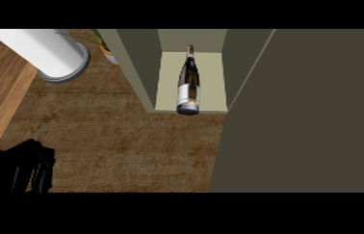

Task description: Pick up the wine, place it into the cabinet and close the cabinet

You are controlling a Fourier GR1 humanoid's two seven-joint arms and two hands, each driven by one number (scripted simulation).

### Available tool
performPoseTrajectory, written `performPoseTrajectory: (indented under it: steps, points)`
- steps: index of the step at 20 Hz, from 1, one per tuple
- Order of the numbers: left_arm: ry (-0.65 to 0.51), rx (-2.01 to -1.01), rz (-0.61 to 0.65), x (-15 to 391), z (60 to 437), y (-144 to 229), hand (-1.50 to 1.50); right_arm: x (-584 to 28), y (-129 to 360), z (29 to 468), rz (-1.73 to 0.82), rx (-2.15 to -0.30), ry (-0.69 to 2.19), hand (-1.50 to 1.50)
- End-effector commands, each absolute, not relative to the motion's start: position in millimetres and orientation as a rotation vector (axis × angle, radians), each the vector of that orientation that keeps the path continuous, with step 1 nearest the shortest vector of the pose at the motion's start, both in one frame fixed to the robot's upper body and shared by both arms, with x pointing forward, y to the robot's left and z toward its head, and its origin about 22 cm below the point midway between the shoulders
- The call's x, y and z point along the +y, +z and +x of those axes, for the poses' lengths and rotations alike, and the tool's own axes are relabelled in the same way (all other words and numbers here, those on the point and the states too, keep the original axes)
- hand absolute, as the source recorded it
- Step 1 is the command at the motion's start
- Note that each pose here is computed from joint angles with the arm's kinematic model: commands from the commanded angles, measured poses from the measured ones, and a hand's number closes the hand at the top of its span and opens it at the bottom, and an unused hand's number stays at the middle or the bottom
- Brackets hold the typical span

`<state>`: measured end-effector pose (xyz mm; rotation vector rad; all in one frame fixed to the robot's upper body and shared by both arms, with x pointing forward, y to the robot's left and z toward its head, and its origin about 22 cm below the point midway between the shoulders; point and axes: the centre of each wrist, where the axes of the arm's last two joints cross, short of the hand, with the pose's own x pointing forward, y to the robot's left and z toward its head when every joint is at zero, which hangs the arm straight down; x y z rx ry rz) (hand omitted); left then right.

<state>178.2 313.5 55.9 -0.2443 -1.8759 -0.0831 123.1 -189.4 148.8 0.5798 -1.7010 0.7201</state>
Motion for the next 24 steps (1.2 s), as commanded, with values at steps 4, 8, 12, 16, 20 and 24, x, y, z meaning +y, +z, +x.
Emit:
performPoseTrajectory:
  steps: [4, 8, 12, 16, 20, 24]
  points:
    - [-0.121, -1.868, -0.260, 322, 168, 56, 1.50, -145, 173, 142, 0.804, -1.721, 0.748, 1.50]
    - [-0.090, -1.895, -0.233, 319, 172, 61, 1.50, -118, 183, 160, 0.830, -1.693, 0.764, 1.50]
    - [-0.091, -1.868, -0.238, 331, 176, 63, 1.50, -90, 190, 169, 0.846, -1.698, 0.759, 1.50]
    - [-0.096, -1.860, -0.245, 339, 162, 60, 1.50, -65, 206, 192, 0.860, -1.688, 0.704, 1.50]
    - [-0.068, -1.876, -0.247, 349, 176, 64, 1.50, -41, 225, 215, 0.863, -1.667, 0.651, 1.50]
    - [-0.099, -1.874, -0.246, 335, 175, 55, 1.50, -10, 227, 235, 0.839, -1.678, 0.615, 1.50]
